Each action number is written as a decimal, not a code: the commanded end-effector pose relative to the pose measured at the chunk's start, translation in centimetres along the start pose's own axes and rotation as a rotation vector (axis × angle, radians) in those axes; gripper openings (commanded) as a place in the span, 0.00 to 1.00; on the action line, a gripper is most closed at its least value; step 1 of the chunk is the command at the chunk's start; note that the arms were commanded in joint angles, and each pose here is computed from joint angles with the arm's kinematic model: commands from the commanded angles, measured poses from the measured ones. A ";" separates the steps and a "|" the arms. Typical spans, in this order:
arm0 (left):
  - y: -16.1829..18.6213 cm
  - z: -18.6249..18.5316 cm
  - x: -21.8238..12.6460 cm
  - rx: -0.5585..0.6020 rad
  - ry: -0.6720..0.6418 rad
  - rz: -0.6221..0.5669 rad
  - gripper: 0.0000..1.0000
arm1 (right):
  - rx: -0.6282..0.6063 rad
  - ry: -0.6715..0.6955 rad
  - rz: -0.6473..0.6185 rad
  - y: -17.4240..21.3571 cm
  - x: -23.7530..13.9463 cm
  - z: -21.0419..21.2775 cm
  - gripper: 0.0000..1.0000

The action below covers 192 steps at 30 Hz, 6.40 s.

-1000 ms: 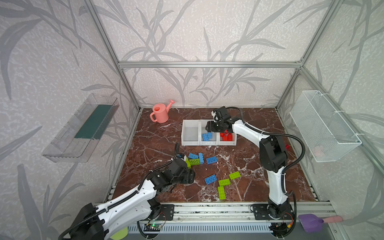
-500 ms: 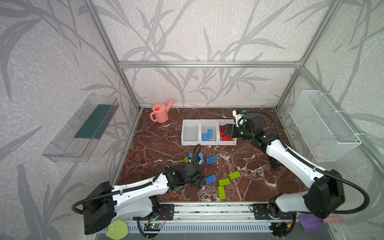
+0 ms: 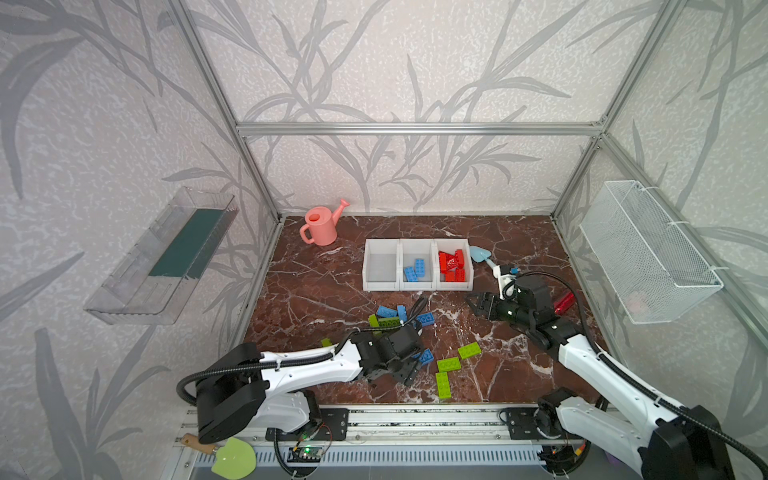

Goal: Sort the legos into containers by color
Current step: 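Lower the left gripper onto a blue brick while the right gripper withdraws, then lift the blue brick with the left gripper toward the middle compartment, then release the blue brick into the middle compartment while the right gripper reaches forward, then grasp the blue brick in front of the bin with the right gripper, then carry the blue brick over the middle compartment with the right gripper and release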

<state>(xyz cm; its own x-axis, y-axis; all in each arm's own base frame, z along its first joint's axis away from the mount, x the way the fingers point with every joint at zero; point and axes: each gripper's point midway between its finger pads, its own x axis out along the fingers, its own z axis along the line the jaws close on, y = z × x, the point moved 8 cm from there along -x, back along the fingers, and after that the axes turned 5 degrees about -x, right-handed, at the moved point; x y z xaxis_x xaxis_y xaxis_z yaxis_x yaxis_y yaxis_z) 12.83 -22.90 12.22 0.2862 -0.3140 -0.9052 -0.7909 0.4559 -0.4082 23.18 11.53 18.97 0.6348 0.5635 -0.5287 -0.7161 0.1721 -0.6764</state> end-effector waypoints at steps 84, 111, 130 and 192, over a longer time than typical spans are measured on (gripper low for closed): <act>-26.0 10.2 2.1 -0.404 -0.144 -0.168 0.63 | -0.021 -0.011 0.042 1.4 2.3 -0.5 0.87; -9.1 11.1 -13.9 -0.628 -0.109 -0.484 0.91 | -0.369 0.287 0.310 4.1 8.4 8.9 0.99; -1.9 12.1 -11.4 -0.689 -0.140 -0.435 0.91 | -0.420 0.358 0.521 7.0 14.8 9.3 1.00; 0.0 11.9 -8.1 -0.723 -0.099 -0.349 0.89 | -0.309 0.230 0.356 -9.2 22.5 9.4 0.73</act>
<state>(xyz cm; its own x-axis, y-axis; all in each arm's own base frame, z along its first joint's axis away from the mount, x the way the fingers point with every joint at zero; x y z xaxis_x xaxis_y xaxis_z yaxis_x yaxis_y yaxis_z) 16.93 -10.49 18.37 0.6016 -0.2549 -0.7570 -0.7929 -0.3055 -0.5273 40.77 30.35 17.37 0.4509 0.3291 -0.8297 -0.7975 -0.2688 -0.5401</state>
